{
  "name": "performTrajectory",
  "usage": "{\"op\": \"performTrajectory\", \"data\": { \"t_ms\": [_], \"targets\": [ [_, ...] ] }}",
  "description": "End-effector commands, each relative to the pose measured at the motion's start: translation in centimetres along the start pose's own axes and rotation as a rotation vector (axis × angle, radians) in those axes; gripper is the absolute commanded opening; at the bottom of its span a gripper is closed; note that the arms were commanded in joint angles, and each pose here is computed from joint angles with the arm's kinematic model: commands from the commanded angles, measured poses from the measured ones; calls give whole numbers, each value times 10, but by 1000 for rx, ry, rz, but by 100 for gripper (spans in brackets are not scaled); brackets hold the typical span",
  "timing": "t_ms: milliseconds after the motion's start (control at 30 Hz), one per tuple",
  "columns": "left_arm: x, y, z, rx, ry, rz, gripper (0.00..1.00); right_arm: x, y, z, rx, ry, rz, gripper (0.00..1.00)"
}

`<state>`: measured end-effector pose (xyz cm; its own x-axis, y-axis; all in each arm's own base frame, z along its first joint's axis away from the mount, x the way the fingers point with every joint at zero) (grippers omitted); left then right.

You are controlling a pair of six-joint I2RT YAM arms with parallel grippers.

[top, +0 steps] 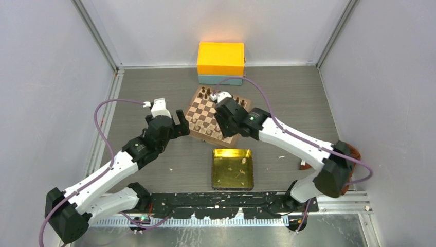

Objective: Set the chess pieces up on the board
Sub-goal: Pick up the chess piece from the storage box.

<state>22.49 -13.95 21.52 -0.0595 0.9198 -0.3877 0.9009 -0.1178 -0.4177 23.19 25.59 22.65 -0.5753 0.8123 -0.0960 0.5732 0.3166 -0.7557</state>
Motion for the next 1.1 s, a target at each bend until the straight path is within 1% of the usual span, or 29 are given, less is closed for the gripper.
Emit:
{"op": "performTrajectory", "data": {
  "t_ms": [0, 67, 200, 367, 500, 633, 1067],
  "targets": [
    [-10, 4, -12, -59, -37, 21, 100, -5, -21, 29, -48, 125, 73, 36],
    [-11, 5, -12, -57, -38, 24, 100, -7, -22, 53, -34, 173, 103, 36],
    [-14, 7, -12, -52, -36, 28, 99, -8, -23, 86, -39, 285, 153, 36],
    [-15, 8, -11, -45, -34, 31, 99, -7, -16, 111, -53, 387, 193, 35],
    [-15, 8, -11, -46, -32, 32, 99, -5, -7, 122, -43, 434, 205, 35],
    [-14, 7, -11, -48, -29, 31, 99, 2, 3, 130, -22, 459, 178, 35],
    [-12, 8, -8, -44, -24, 25, 99, 7, 24, 144, 21, 453, 190, 35]
  ]
}}
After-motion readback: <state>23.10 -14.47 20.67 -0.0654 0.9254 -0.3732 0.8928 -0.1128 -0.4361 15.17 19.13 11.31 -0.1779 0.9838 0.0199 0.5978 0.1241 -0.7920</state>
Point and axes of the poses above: each gripper's point midway between its finger pads, its own y axis out along the fingers, its own x axis along the line the jaws close on, z = x × y, the point moved 6 cm from there along -y, back along the fingers, and after that the axes turned 7 degrees about -y, right-handed, at the moved point
